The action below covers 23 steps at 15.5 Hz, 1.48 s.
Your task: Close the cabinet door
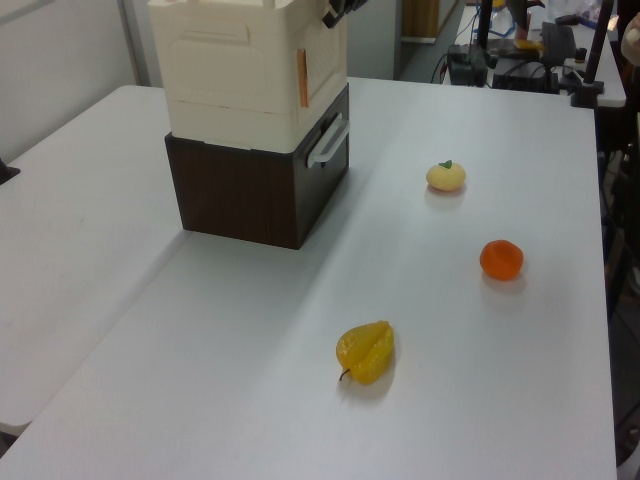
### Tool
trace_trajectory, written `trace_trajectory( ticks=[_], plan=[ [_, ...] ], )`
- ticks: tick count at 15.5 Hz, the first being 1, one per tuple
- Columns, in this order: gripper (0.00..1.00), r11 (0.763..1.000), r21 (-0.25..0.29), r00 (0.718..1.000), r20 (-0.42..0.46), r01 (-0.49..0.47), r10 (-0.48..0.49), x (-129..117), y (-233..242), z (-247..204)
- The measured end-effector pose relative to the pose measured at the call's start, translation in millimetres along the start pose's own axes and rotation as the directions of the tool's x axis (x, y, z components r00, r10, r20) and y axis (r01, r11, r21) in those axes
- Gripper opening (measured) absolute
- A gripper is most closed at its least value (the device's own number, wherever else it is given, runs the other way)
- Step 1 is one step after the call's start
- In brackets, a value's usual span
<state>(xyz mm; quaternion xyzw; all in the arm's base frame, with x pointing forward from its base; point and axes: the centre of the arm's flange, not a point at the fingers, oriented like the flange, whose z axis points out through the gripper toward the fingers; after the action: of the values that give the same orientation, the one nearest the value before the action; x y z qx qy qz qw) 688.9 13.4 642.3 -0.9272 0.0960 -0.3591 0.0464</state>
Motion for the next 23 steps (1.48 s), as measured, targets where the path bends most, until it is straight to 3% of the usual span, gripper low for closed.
trace_trajectory(
  ticks=[13, 18, 23],
  plan=[
    [0.01, 1.000, 0.021, 1.000, -0.005, -0.005, 0.005, -1.0, 3.4, 2.1],
    [0.01, 0.996, 0.008, 0.980, 0.178, 0.088, -0.088, -23.4, 6.8, 15.6],
    [0.01, 0.976, -0.028, 0.897, 0.401, 0.214, -0.185, -46.0, 9.4, -11.9]
  ],
)
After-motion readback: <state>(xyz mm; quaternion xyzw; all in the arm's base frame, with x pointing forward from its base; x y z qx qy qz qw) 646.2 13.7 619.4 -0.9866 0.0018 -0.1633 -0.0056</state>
